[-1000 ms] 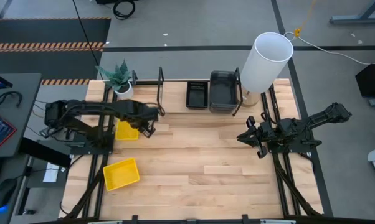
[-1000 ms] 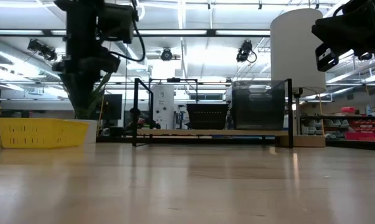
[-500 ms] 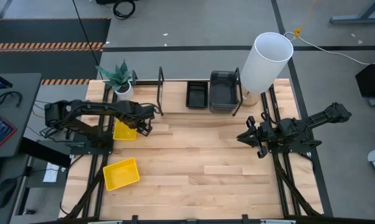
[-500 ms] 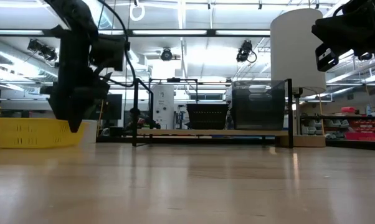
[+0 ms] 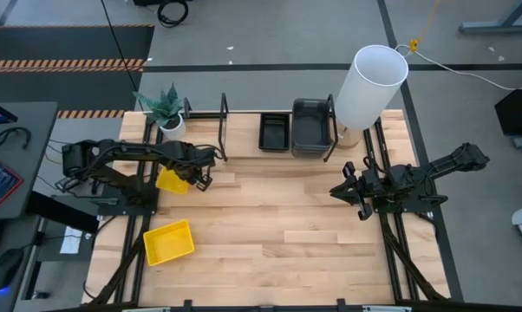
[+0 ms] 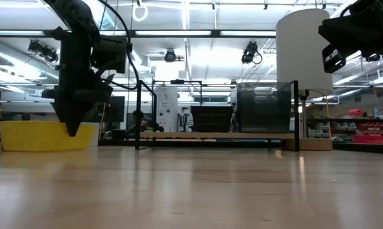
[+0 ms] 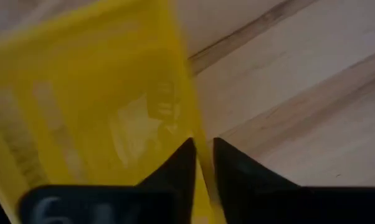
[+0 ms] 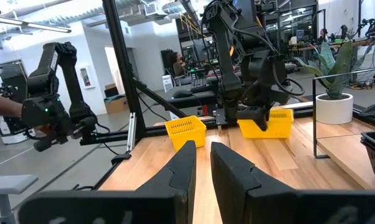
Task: Stack baskets on shelf by color
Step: Stack the top yellow bin on top of the bottom yellow stacked bins
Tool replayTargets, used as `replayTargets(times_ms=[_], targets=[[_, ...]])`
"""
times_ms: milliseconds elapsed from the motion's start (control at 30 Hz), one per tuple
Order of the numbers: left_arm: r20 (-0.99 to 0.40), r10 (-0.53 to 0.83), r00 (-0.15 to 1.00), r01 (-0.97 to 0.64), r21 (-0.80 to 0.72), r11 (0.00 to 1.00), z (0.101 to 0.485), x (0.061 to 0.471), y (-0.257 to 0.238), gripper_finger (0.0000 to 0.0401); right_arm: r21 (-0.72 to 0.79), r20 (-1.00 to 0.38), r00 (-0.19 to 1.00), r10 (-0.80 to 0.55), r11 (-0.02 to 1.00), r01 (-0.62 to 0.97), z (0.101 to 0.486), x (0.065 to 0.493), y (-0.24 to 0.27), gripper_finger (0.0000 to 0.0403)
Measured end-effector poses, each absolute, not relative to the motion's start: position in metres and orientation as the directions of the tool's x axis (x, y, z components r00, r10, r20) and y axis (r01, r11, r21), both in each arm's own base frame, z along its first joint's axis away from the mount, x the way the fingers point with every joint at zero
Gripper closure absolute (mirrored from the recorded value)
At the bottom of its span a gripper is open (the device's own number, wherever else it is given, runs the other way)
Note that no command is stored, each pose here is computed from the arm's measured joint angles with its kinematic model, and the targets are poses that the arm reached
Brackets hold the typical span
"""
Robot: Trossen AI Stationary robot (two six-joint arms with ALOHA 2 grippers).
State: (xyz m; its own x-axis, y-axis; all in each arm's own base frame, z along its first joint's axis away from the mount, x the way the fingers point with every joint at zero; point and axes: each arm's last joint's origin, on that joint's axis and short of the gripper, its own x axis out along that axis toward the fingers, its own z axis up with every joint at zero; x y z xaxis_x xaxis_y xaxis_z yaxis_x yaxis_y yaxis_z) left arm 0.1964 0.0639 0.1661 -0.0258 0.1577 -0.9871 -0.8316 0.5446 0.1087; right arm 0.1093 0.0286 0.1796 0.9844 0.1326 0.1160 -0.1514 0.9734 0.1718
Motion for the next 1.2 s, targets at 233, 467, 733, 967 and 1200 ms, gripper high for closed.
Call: replayTargets(times_ms=[233, 467, 733, 967, 1200], targets=[[-0.990, 0.138, -0.017, -0.818, 0.093, 0.568, 0.166, 0.197, 0.063, 0.0389, 0.172, 0.116, 0.984, 0.133, 0.973, -0.151, 0.180, 0.109, 0.029, 0.0347], [-0.993, 0.114, -0.007, -0.747, 0.081, 0.660, 0.184, 0.204, 0.052, 0.0392, 0.172, 0.116, 0.984, 0.133, 0.973, -0.151, 0.180, 0.109, 0.029, 0.0347], [-0.984, -0.067, 0.165, -0.567, -0.150, 0.810, 0.256, 0.222, 0.011, 0.0392, 0.172, 0.116, 0.984, 0.133, 0.973, -0.151, 0.180, 0.109, 0.029, 0.0347], [-0.939, -0.279, 0.203, -0.371, -0.337, 0.865, 0.303, 0.219, -0.053, 0.0392, 0.172, 0.116, 0.984, 0.133, 0.973, -0.151, 0.180, 0.109, 0.029, 0.0347], [-0.952, -0.284, 0.113, -0.346, -0.305, 0.887, 0.303, 0.193, -0.114, 0.0392, 0.172, 0.116, 0.984, 0.133, 0.973, -0.151, 0.180, 0.109, 0.029, 0.0347]])
